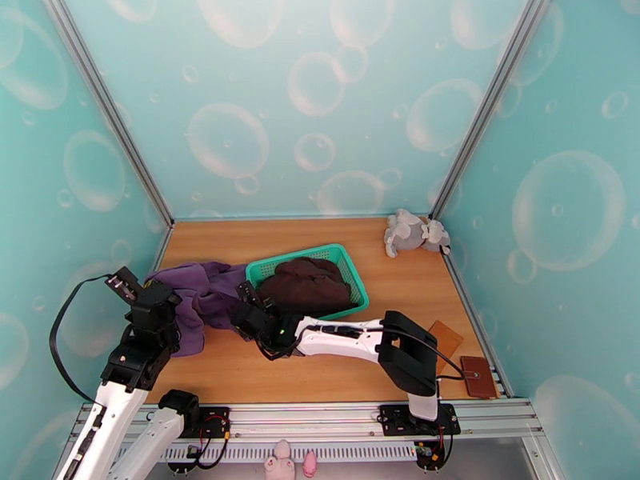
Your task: Fold and stack the trousers
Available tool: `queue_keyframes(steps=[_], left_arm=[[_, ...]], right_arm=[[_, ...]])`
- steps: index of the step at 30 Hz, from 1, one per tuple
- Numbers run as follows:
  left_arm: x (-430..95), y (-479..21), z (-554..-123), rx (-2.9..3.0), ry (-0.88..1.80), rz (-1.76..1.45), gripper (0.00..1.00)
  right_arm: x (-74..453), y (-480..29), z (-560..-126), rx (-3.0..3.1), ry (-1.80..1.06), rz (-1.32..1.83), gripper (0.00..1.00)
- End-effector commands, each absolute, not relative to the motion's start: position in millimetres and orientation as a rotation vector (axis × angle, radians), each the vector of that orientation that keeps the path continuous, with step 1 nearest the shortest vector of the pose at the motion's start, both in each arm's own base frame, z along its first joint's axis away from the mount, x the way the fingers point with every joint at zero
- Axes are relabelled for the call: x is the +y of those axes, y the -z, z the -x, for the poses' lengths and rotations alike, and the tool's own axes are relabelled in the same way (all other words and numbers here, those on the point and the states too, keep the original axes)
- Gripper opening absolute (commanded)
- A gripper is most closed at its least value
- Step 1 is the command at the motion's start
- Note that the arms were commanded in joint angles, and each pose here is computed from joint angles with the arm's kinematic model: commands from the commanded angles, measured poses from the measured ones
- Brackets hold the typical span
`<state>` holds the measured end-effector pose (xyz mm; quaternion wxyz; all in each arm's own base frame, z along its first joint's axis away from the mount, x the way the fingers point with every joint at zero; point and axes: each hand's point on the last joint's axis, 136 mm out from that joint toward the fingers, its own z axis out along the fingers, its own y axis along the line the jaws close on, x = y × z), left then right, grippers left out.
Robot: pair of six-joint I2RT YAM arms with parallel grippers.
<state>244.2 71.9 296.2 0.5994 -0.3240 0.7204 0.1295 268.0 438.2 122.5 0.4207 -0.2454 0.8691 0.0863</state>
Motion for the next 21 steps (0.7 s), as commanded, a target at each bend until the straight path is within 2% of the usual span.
queue_keyframes(steps=[1, 8, 13, 21], left_arm=[[77.8, -312.5, -240.3, 1.593, -0.283, 0.787, 0.0], [74.7, -312.3, -243.9, 1.591, -0.258, 0.771, 0.0], [74.5, -312.5, -244.1, 1.588, -0.254, 0.768, 0.0], [73.9, -313.2, -244.7, 1.584, -0.247, 0.763, 0.0]], right_arm=[[432.0, -128.7, -273.5, 2.205, -0.196, 0.529, 0.71], [430.3, -111.5, -274.7, 2.259, -0.178, 0.547, 0.61], [427.6, -105.8, -277.4, 2.288, -0.194, 0.55, 0.49], [423.3, -97.7, -285.4, 2.322, -0.198, 0.553, 0.47]])
